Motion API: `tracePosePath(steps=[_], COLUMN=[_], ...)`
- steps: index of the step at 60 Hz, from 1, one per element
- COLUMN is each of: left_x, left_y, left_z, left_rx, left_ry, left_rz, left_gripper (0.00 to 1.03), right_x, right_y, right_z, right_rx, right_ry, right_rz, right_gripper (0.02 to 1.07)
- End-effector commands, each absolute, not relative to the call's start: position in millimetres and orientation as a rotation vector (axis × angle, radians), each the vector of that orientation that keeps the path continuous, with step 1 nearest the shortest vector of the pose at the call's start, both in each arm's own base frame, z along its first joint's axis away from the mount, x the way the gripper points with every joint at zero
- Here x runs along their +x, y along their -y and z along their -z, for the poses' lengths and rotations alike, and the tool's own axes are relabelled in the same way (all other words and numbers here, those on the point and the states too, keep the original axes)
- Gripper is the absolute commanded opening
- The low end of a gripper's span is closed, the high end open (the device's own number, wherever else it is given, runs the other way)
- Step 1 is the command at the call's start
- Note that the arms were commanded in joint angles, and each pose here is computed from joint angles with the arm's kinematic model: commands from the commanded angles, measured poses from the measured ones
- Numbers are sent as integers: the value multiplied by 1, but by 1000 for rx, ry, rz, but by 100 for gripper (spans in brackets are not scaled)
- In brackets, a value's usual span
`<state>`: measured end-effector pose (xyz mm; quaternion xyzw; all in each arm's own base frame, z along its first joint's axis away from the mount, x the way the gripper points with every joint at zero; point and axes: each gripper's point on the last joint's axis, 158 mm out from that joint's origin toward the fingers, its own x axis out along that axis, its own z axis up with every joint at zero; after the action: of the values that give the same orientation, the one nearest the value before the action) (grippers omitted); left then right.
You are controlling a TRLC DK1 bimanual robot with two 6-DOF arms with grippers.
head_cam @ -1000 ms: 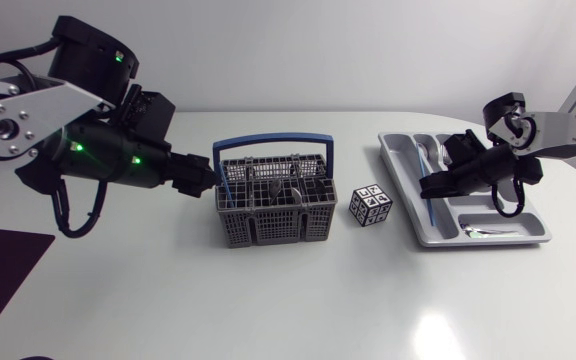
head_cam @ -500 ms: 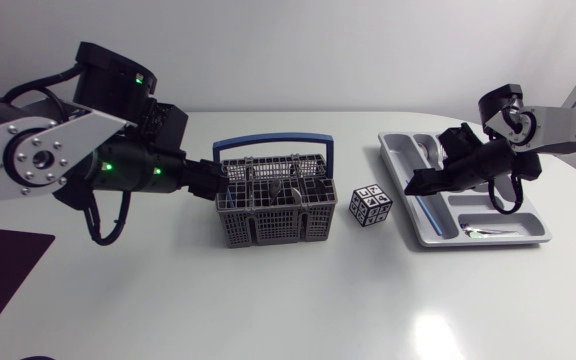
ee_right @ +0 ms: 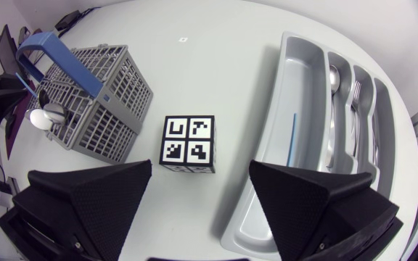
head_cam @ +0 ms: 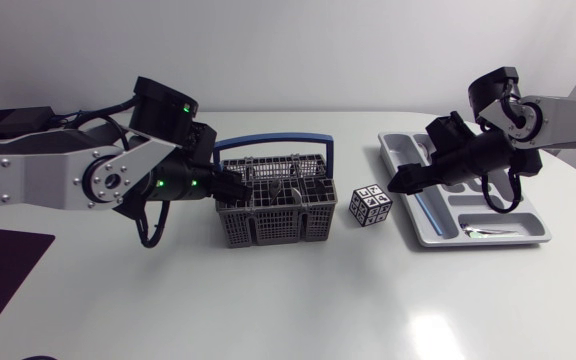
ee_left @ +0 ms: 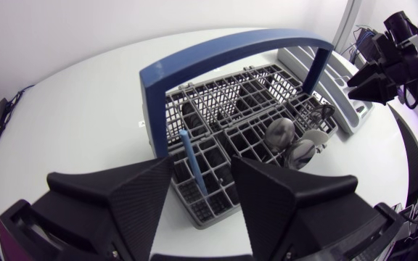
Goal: Transfer all utensils from the basket to the drawer tray.
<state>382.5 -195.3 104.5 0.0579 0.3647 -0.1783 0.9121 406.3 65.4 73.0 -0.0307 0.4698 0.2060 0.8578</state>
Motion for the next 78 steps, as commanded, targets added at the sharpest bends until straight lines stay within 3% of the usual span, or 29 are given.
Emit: tracePosePath(steps=[1, 28, 57, 78], left_x=[380, 382, 368, 361], left_y=[197, 194, 197, 197], left_z=[-91, -86, -117, -196], left_rx=[107, 122, 121, 143], left_ry=[-775, -745, -632, -412], left_rz=[351, 320, 362, 396], left_gripper=[41, 6, 4, 4], right_x=[396, 388, 385, 378], right_y=[-68, -73, -77, -89], right_z=[-69, -69, -73, -83], right_rx=[-45, -61, -70, -107], right_ry=[-1012, -1003, -992, -965], right_rz=[-420, -429, -438, -477], right_gripper=[100, 100, 100, 100])
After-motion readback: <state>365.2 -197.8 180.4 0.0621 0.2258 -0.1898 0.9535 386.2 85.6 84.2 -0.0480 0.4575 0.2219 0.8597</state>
